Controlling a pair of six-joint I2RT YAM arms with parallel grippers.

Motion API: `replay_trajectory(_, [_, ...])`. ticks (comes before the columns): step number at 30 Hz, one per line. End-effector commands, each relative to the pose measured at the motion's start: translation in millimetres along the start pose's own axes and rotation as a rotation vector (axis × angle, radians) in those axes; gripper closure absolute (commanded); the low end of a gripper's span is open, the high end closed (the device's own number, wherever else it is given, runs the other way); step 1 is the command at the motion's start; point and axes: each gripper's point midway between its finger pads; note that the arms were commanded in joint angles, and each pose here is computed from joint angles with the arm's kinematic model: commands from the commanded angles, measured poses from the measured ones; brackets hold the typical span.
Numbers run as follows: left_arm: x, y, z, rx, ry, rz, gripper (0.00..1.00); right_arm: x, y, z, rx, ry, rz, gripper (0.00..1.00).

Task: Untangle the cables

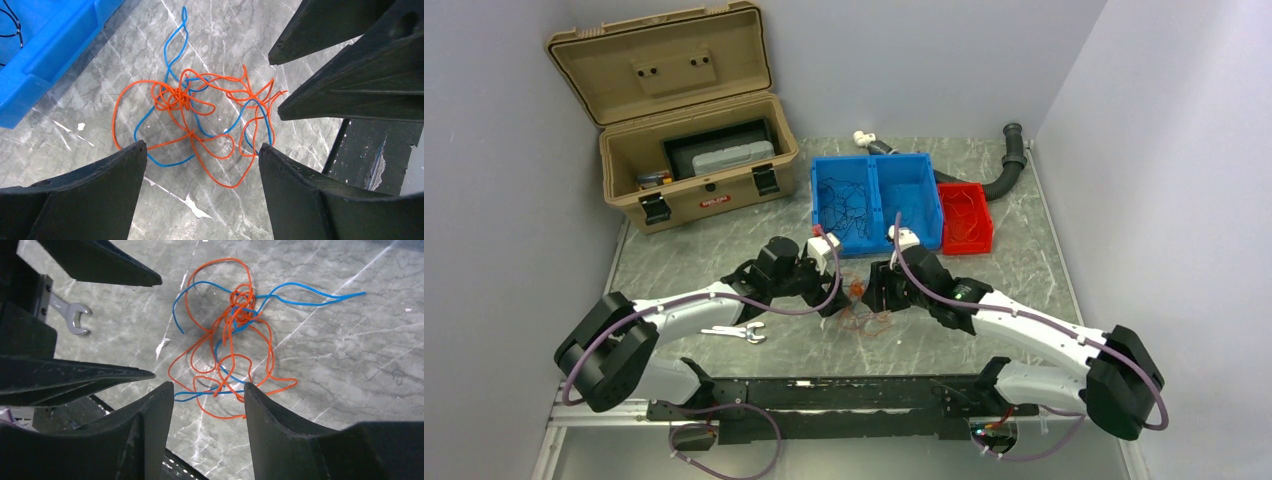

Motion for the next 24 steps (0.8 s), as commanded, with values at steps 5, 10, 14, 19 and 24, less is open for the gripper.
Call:
replay_trajectory(5, [26.1,-3.2,-11.3,-0.044,0.057,-0.084,0.15,-17.6,2.6,-3.3,0.029,-0.041,0.038,0.47])
replay_trajectory(10, [25.5,-4.6,-9.6,-0.032,0.064,-0.085,0.15,-19.2,10.3,-2.5,0.034,-0.049,0.047,0.58])
replay_trajectory(14, [27.5,-6.4,-9.3,-0.027,0.07,-0.097,0.15,-3.3,3.9,7.5,0.045,-0.071,0.04,0.88])
replay_trajectory(19, [33.4,-11.9,-15.5,-0.051,0.089,-0.141,0.15,37.1,-29.6,29.6,0.084,-0.091,-0.037,1.0])
replay_trajectory(24, [40.0,-18.9,-16.8,-0.044,0.105,-0.187,0.15,96.6,-85.2,62.9,0.161,-0.142,-0.18,1.0])
Point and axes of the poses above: each gripper's point midway between its finger pads, its own y axis out along the fingers, its own z axis along the line the jaws close on, x = y × z, and after that the axes turned 1 degree about -y, right-handed
